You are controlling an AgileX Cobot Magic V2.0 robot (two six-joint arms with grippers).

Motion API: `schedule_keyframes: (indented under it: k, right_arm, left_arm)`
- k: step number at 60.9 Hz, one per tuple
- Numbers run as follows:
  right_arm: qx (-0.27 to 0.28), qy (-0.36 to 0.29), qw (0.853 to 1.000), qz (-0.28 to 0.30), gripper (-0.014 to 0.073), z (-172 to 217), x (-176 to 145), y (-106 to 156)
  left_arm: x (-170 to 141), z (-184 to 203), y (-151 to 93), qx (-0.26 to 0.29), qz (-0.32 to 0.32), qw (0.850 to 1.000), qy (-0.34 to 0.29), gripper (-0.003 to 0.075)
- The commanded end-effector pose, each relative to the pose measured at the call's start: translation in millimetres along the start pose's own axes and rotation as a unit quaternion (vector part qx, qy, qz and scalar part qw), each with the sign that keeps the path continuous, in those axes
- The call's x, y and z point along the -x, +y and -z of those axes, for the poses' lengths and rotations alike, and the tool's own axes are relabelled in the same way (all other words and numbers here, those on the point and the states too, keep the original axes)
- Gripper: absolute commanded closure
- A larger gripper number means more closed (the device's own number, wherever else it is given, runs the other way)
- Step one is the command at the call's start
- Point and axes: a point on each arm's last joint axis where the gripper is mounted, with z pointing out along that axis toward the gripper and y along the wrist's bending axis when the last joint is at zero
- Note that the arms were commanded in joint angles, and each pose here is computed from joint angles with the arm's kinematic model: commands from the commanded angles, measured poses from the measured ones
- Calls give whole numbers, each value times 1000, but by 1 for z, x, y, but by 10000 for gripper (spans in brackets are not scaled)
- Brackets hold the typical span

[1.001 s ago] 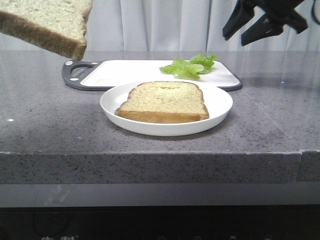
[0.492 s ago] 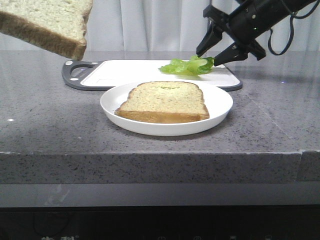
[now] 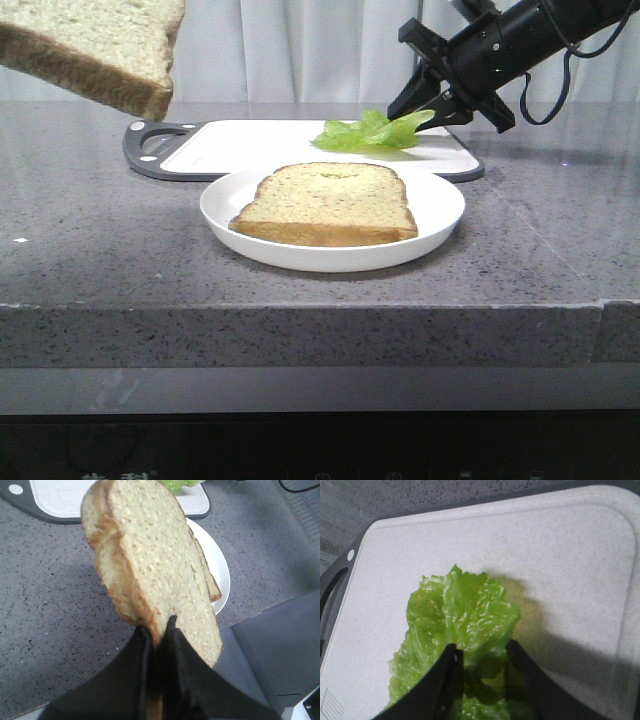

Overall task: Left arm grabs bread, right arm adds lettuce
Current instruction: 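Reach the right gripper down and grasp the green lettuce leaf, then lift the lettuce and carry it over the bread on the plate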

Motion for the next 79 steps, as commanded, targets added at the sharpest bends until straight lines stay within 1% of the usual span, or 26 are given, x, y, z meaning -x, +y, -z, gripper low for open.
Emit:
schedule_keyframes:
  k: [1,5,10,19,26,32,40,43,49,56,64,74,79]
  right_arm:
    - [28,-43,999,19,528,27,20,28]
    - [32,-44,998,19,587,30,20,31]
    - [38,-47,998,21,631,38,23,36]
    - [57,-75,995,24,705,68,34,53]
    - [64,-101,993,25,712,98,37,69]
    - [60,-112,991,32,712,121,29,82]
    - [68,-131,988,42,712,151,4,101]
    - [88,-144,985,43,712,164,-6,110]
    - [123,-159,979,35,712,181,-30,120]
    - [167,-179,969,32,712,195,-59,131]
    - [202,-174,964,25,712,196,-92,137]
    - [232,-131,964,6,712,175,-129,137]
    - [235,-119,965,9,712,167,-142,137]
  left_arm:
    - [10,8,-6,-13,6,999,-42,741]
    - [10,8,-6,-13,6,999,-42,741]
    - [10,8,-6,-13,6,999,-42,741]
    - [10,8,-6,-13,6,999,-42,741]
    - [10,8,-6,-13,6,999,-42,741]
    - [10,8,-6,-13,6,999,-42,741]
    - [10,8,-6,-13,6,999,-42,741]
    - [10,8,-6,-13,6,999,-42,741]
    - [10,8,-6,-13,6,999,-42,741]
    - [10,8,-6,-13,6,999,-42,741]
    - [10,8,-6,-13,6,999,-42,741]
    - [10,8,-6,-13,6,999,-42,741]
    - [10,8,-6,-13,6,999,-42,741]
